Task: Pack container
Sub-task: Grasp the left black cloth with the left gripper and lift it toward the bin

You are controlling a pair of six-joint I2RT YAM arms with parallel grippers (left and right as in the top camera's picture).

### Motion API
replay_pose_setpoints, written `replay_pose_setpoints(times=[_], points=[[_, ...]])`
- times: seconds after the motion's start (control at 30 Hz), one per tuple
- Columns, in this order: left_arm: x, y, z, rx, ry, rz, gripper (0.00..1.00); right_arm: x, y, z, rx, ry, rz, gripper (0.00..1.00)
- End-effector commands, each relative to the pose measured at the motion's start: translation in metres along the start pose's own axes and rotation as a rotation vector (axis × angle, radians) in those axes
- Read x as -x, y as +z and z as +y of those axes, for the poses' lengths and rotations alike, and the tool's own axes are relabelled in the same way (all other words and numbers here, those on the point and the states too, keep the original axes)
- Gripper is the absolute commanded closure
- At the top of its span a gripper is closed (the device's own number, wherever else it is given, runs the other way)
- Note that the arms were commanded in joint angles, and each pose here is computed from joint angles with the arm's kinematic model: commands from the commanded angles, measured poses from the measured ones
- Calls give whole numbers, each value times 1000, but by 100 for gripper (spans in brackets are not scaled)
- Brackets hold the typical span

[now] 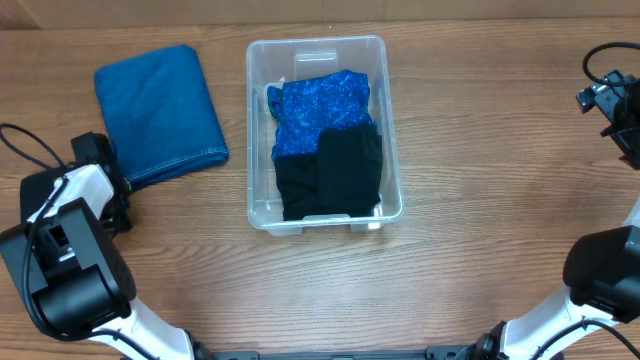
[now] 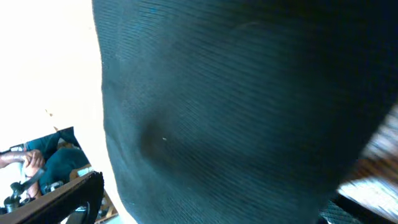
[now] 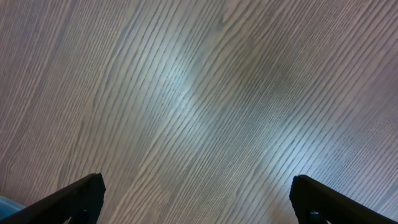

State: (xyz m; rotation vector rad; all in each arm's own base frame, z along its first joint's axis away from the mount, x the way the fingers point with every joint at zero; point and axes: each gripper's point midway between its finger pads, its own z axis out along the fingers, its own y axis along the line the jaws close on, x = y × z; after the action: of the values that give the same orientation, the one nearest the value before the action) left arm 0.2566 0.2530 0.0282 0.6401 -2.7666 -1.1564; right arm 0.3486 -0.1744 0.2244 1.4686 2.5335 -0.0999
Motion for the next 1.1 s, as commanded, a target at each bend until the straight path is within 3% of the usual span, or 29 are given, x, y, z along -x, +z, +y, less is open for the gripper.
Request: replay_pose_setpoints(times=[0.0, 0.2, 0.3, 0.37, 0.4, 0.43, 0.57, 0.73, 0.8, 0.93, 1.07], points=[[-18, 24, -22, -66, 21, 74, 0, 1, -3, -1, 3, 7, -9, 0], [-17, 30, -32, -175, -40, 78, 6, 1, -3, -1, 3, 7, -9, 0], [-16, 30, -35, -191, -53, 74, 34, 1, -3, -1, 3, 7, -9, 0], [-15, 30, -35, -190, -56, 70, 45, 1, -3, -1, 3, 7, -9, 0], [-14, 30, -35, -190, -58, 68, 62, 1, -3, -1, 3, 7, -9, 0], [-14, 30, -35, -190, -59, 67, 73, 1, -3, -1, 3, 7, -9, 0], [-14, 30, -35, -189, -58, 67, 96, 1, -3, -1, 3, 7, -9, 0], [0, 23, -8, -84, -79, 52, 96, 1, -3, -1, 3, 7, -9, 0], [22, 6, 15, -54, -201, 25, 96, 1, -3, -1, 3, 7, -9, 0], [71, -42, 46, -170, -392, -71, 96, 1, -3, -1, 3, 7, -9, 0], [121, -121, 97, -258, -534, -274, 96, 1, -3, -1, 3, 7, -9, 0]])
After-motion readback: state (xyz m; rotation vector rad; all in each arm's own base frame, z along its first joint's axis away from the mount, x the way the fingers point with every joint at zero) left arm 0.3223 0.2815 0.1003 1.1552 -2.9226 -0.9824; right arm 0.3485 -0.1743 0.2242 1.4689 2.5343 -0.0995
